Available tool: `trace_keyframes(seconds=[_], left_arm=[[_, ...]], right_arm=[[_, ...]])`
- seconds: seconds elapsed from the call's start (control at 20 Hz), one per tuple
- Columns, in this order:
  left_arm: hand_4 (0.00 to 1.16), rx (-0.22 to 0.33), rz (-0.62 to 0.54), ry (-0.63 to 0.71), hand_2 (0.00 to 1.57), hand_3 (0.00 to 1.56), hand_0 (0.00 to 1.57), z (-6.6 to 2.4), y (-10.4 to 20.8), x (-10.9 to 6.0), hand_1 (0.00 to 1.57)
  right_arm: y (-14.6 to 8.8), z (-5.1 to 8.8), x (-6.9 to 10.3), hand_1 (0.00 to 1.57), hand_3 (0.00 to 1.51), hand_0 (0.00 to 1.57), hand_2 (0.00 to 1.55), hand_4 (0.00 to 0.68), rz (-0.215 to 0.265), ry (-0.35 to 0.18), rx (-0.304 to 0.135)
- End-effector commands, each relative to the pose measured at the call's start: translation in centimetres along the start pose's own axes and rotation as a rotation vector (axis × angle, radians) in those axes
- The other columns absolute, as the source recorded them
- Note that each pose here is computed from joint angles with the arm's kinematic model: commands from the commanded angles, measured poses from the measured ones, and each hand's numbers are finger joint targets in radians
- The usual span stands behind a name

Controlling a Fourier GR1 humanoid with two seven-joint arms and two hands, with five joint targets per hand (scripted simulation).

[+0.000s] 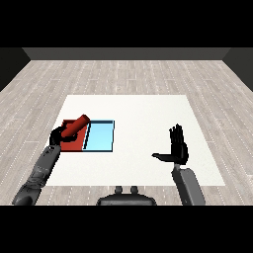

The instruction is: Pick the red can and put it in the red box

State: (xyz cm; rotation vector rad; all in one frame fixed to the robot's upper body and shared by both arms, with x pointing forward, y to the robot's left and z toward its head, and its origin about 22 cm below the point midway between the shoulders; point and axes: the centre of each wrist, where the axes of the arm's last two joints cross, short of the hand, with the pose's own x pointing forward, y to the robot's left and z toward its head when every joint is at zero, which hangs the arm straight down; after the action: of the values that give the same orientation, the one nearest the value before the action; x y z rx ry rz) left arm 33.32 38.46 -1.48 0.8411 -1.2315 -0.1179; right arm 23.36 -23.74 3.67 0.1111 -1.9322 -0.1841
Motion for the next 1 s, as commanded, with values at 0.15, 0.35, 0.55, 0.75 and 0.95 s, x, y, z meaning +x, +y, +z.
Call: trace_keyframes(seconds=[0.15,0.35,0.55,0.75,0.95], left_arm=[[0.71,-0.043,-0.141,0.241,0.32,0.00,0.00,0.45,-2.3,-3.7,0.00],[0.52,-0.136,-0.148,0.208,0.93,0.78,0.88,1.44,-3.8,-4.7,0.88],[0.00,-0.261,-0.280,0.276,0.00,0.00,0.00,0.23,-1.4,-4.7,0.00],[0.00,-0.101,-0.071,0.218,0.00,0.00,0.00,-0.66,0.5,-4.3,0.00],[0.00,-0.039,0.405,-0.064,0.00,0.00,0.00,-2.41,-0.8,1.3,0.00]], right_arm=[[-1.5,-1.2,-1.0,0.00,0.00,0.00,0.00,0.000,0.032,-0.004,-0.012],[0.3,-2.5,-2.5,0.00,0.00,0.00,0.00,0.000,0.021,0.012,-0.016],[-0.5,-2.2,-2.5,0.00,0.00,0.00,0.00,0.000,0.002,-0.019,-0.005],[-0.1,-1.8,-2.9,0.00,0.00,0.00,0.00,0.000,0.015,-0.015,-0.005],[-0.6,-1.6,-2.8,0.00,0.00,0.00,0.00,0.000,-0.026,-0.022,0.009]])
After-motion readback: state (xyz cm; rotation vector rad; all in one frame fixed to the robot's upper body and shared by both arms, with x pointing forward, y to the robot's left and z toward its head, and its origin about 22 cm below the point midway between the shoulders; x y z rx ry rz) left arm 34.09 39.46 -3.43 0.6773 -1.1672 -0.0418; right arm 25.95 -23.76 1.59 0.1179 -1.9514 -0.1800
